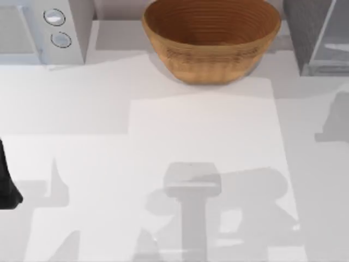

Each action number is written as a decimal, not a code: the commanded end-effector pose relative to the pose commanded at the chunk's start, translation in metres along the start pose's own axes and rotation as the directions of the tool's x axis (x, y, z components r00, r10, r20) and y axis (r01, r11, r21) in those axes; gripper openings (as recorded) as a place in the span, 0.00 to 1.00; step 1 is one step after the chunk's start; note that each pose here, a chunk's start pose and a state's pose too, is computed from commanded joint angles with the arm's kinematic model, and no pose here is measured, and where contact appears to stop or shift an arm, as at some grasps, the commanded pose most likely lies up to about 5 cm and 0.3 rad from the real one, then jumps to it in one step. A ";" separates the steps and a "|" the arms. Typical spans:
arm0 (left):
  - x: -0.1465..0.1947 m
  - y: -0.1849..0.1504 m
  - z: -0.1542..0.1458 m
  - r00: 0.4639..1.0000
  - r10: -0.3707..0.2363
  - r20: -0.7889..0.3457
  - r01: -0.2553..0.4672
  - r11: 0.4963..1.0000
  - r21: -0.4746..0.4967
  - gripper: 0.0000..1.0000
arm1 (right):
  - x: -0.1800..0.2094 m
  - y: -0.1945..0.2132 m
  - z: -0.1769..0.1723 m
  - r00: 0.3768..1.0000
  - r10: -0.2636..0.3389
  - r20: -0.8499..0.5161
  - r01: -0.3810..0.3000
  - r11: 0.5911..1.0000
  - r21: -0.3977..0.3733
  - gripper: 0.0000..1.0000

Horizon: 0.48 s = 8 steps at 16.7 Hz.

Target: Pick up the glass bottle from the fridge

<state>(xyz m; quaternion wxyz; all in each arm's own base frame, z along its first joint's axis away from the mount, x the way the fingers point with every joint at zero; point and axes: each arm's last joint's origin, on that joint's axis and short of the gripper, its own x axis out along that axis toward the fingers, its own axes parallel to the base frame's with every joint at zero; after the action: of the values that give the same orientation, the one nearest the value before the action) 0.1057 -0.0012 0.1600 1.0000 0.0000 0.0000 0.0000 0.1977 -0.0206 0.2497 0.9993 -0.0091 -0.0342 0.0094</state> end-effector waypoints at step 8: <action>0.000 0.000 0.000 1.000 0.000 0.000 0.000 1.000 0.000 1.00 | -0.090 0.020 -0.063 0.999 -0.016 -0.046 0.017 1.000 0.019 0.00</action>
<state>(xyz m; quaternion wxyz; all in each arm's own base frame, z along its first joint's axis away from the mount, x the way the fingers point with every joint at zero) 0.1057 -0.0012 0.1600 1.0000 0.0000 0.0000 0.0000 0.1117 -0.0031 0.1800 0.9999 0.0005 -0.0111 0.0011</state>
